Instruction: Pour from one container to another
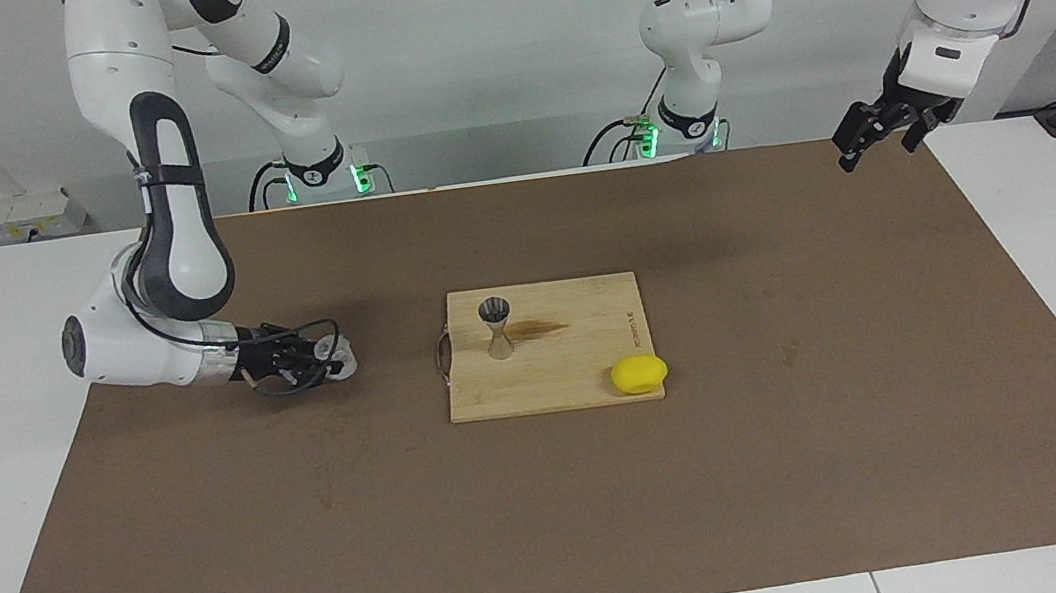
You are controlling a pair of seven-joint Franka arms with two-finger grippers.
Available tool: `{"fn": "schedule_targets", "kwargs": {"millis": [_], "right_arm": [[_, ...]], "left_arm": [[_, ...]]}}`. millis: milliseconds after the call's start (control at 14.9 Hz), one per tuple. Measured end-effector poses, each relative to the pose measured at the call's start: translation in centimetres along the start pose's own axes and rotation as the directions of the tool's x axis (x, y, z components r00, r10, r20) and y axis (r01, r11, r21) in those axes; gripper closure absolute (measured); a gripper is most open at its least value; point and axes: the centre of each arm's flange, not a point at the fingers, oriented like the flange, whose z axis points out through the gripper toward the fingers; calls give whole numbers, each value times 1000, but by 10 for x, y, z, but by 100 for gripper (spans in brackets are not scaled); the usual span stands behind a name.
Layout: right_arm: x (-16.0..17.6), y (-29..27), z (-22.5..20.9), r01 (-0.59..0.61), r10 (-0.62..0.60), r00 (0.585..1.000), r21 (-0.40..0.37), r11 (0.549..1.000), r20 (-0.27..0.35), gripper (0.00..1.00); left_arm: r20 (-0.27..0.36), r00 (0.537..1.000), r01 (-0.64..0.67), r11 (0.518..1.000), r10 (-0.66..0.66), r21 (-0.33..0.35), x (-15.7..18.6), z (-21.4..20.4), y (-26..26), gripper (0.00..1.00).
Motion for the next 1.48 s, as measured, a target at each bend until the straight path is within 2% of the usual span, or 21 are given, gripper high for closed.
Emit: {"fn": "schedule_targets", "kwargs": {"millis": [67,269,336,470,672,806,941,1075,1210,1478], "right_arm": [[1,2,0,5,-5,1000,-21,1000,-14,45],[3,5,-3,2,-5,999,-57,998,-47,16],[3,6,-8,4,-8,998,-61,998,-68,16],[3,11,-25,21,-34,989,-93,995,-141,4],[-9,16,-68,56,-84,964,-115,992,-252,2],[-24,8,-99,144,-175,936,-121,982,-307,1],[-41,-5,-120,264,-316,882,-189,946,-350,1],[-66,-23,-124,366,-476,799,-330,870,-369,1],[-103,-49,-114,412,-585,721,-448,793,-371,1],[-188,-85,-117,481,-703,590,-527,700,-396,0]], "left_arm": [[0,1000,0,1000,0,0,0,0,0,0],[0,1000,0,1000,0,0,0,0,0,0],[0,1000,0,1000,0,0,0,0,0,0],[0,1000,0,1000,0,0,0,0,0,0],[0,1000,0,1000,0,0,0,0,0,0],[0,1000,0,1000,0,0,0,0,0,0],[0,1000,0,1000,0,0,0,0,0,0],[0,1000,0,1000,0,0,0,0,0,0],[0,1000,0,1000,0,0,0,0,0,0],[0,1000,0,1000,0,0,0,0,0,0]]}}
